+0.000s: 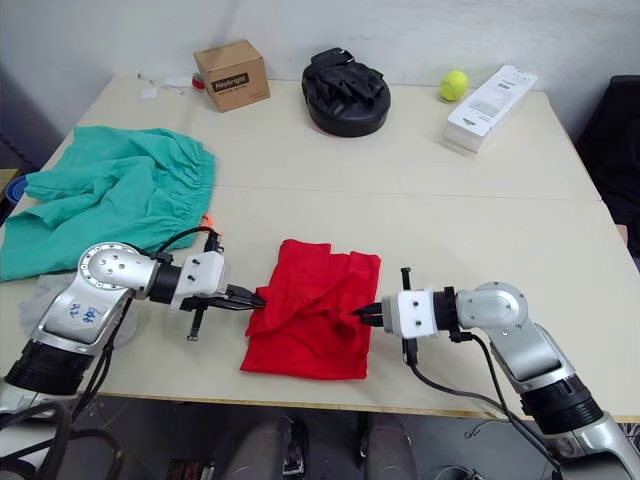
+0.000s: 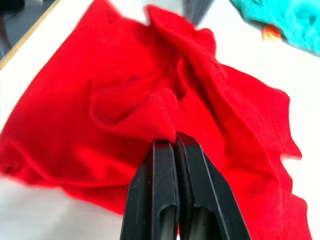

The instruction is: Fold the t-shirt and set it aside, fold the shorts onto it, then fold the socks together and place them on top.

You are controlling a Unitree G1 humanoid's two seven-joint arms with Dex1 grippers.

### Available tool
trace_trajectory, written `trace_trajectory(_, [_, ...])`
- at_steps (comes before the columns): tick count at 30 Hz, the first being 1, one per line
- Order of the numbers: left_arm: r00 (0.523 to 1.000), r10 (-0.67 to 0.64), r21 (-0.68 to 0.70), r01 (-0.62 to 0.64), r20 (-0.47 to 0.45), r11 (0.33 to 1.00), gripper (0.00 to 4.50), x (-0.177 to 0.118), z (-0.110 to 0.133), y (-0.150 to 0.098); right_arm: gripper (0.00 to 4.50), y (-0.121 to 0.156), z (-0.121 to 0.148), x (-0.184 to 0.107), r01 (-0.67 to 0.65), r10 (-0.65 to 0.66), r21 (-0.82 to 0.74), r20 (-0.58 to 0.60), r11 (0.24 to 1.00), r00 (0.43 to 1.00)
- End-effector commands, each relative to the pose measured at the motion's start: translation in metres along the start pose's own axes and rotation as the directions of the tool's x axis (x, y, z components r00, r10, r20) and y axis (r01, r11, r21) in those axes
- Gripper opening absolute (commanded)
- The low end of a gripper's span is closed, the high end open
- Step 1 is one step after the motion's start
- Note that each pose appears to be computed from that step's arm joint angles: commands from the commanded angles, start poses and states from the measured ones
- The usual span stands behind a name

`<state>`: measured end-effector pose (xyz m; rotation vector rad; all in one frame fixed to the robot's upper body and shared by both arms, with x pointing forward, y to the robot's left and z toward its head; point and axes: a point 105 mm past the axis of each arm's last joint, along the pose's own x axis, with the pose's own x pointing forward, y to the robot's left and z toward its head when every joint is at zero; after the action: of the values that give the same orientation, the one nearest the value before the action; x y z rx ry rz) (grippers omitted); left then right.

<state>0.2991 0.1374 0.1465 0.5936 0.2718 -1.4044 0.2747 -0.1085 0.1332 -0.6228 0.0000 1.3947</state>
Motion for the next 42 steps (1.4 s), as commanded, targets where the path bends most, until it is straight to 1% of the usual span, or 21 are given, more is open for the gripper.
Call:
trace_trajectory(1, [0.997, 0.057, -0.136, -0.051, 0.044, 0.989, 0.03, -0.006, 0.010, 0.019, 0.00, -0.016, 0.005, -0.005, 0.038, -0.046, 0.203, 0.039, 0.978, 0.998])
trace_trajectory(3, [0.993, 0.097, -0.221, -0.079, 0.071, 0.972, 0.03, -0.006, 0.012, 0.031, 0.00, -0.029, -0.001, -0.006, 0.082, -0.098, 0.319, 0.035, 0.944, 0.995])
trace_trajectory(6, [0.986, 0.139, -0.290, -0.106, 0.095, 0.951, 0.03, -0.005, 0.014, 0.042, 0.00, -0.039, -0.004, -0.006, 0.114, -0.137, 0.417, 0.028, 0.902, 0.990])
trace_trajectory(7, [0.984, 0.149, -0.302, -0.113, 0.098, 0.947, 0.03, -0.005, 0.014, 0.045, 0.00, -0.042, -0.004, -0.006, 0.122, -0.150, 0.442, 0.029, 0.889, 0.988])
trace_trajectory(9, [0.983, 0.159, -0.270, -0.129, 0.095, 0.954, 0.03, -0.005, 0.014, 0.047, 0.00, -0.048, -0.003, -0.006, 0.139, -0.175, 0.462, 0.034, 0.876, 0.984])
trace_trajectory(12, [0.996, 0.067, -0.142, -0.058, 0.057, 0.988, 0.57, -0.010, 0.012, 0.029, 0.00, -0.031, 0.004, -0.003, 0.060, -0.088, 0.386, 0.054, 0.921, 0.995])
trace_trajectory(13, [0.998, 0.044, -0.113, -0.039, 0.044, 0.993, 0.86, -0.011, 0.011, 0.025, 0.00, -0.027, 0.006, -0.003, 0.041, -0.067, 0.372, 0.059, 0.927, 0.996])
trace_trajectory(15, [0.999, 0.030, 0.073, -0.028, -0.031, 0.997, 1.49, -0.016, 0.008, 0.018, 0.00, -0.019, 0.010, -0.001, 0.021, -0.044, 0.340, 0.062, 0.940, 0.997])
trace_trajectory(16, [0.998, 0.027, 0.168, -0.016, -0.061, 0.986, 1.81, -0.018, 0.009, 0.014, 0.00, -0.017, 0.011, 0.001, 0.025, -0.044, 0.315, 0.054, 0.949, 0.998])
trace_trajectory(18, [0.995, 0.017, 0.306, 0.015, -0.100, 0.952, 2.45, -0.019, 0.011, 0.009, 0.00, -0.015, 0.011, 0.002, 0.034, -0.047, 0.277, 0.041, 0.960, 0.998])
trace_trajectory(21, [0.990, -0.020, 0.441, 0.080, -0.140, 0.894, 3.39, -0.015, 0.011, -0.001, 0.00, -0.014, 0.009, 0.002, 0.042, -0.051, 0.258, 0.029, 0.965, 0.998])
trace_trajectory(23, [0.987, -0.042, 0.490, 0.114, -0.156, 0.864, 3.39, -0.009, 0.007, -0.005, 0.00, -0.013, 0.006, 0.003, 0.044, -0.052, 0.257, 0.022, 0.966, 0.998])
trace_trajectory(27, [0.983, -0.060, 0.543, 0.145, -0.172, 0.827, 3.39, 0.000, 0.001, -0.005, 0.00, -0.010, 0.004, 0.003, 0.046, -0.051, 0.246, 0.012, 0.968, 0.999])
trace_trajectory(32, [0.980, -0.108, 0.541, 0.184, -0.169, 0.821, 3.39, 0.009, -0.006, -0.010, 0.00, -0.010, 0.004, 0.002, 0.053, -0.057, 0.242, 0.008, 0.969, 0.998])
trace_trajectory(36, [0.982, -0.121, 0.514, 0.178, -0.142, 0.839, 2.55, 0.014, -0.005, -0.008, 0.00, -0.009, 0.005, 0.003, 0.059, -0.063, 0.240, 0.007, 0.969, 0.998])
trace_trajectory(42, [0.985, -0.120, 0.479, 0.164, -0.120, 0.862, 0.64, 0.015, -0.006, -0.004, 0.00, -0.008, 0.004, 0.003, 0.065, -0.068, 0.236, 0.003, 0.970, 0.998])
